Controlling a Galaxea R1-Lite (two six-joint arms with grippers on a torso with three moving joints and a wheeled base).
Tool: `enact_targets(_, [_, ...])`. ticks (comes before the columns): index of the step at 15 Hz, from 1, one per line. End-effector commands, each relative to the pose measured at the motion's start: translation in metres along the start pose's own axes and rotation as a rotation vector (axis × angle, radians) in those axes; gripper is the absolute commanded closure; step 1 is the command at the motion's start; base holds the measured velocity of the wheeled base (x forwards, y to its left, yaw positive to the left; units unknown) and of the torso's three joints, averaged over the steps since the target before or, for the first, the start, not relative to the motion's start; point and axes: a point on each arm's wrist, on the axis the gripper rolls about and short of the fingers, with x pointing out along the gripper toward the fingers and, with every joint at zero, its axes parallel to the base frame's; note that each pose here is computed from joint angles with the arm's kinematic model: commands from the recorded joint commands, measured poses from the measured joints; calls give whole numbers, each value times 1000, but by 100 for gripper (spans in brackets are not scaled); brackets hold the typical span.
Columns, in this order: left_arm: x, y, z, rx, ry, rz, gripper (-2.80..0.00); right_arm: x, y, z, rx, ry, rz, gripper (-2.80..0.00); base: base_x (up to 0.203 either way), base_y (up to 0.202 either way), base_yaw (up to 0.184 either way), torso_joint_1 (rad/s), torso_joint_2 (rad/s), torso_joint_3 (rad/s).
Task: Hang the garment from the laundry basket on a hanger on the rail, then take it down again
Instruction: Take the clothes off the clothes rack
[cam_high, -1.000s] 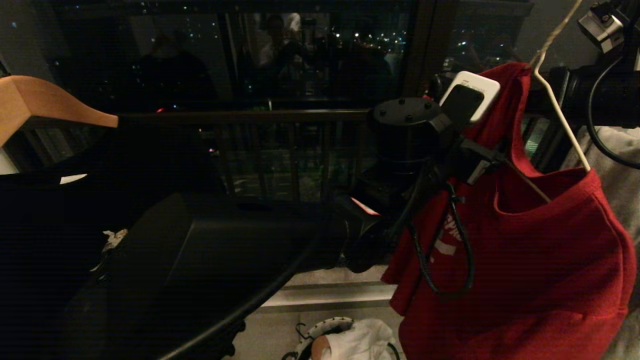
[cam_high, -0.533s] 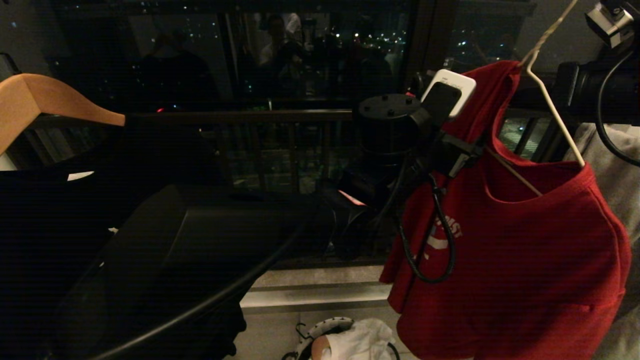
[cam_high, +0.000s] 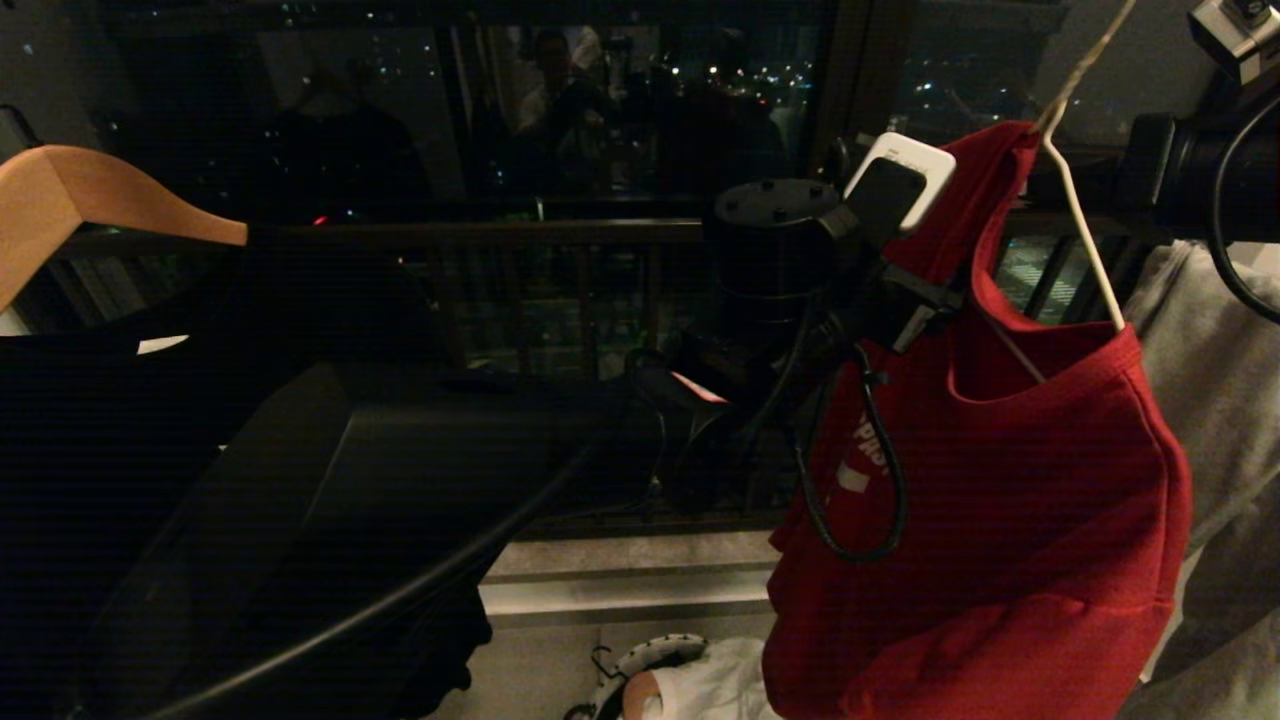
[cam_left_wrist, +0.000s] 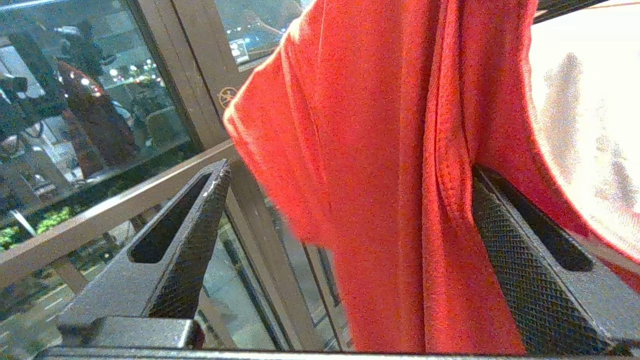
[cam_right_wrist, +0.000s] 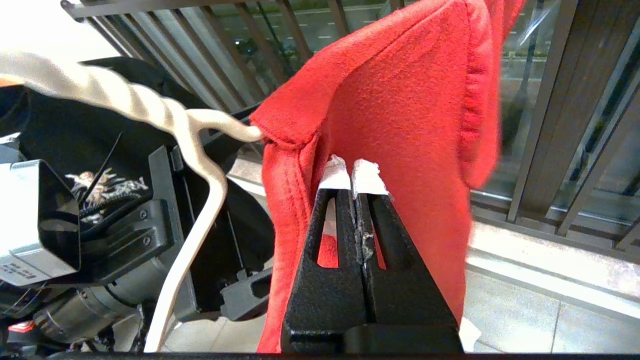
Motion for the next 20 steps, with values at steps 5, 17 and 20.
enact_targets(5, [1, 1, -4, 4, 5, 1, 0, -5, 4, 1, -4, -3, 9, 0, 0, 0, 0, 0, 0, 0])
enact_targets(17, [0, 16, 2, 11, -3, 27, 0, -12, 10, 1, -29, 7, 13, 0, 0, 0, 0, 0, 0, 0])
enact_targets(20, [-1, 17, 5, 11, -3, 30, 0, -15, 11, 2, -34, 0, 13, 0, 0, 0, 0, 0, 0, 0])
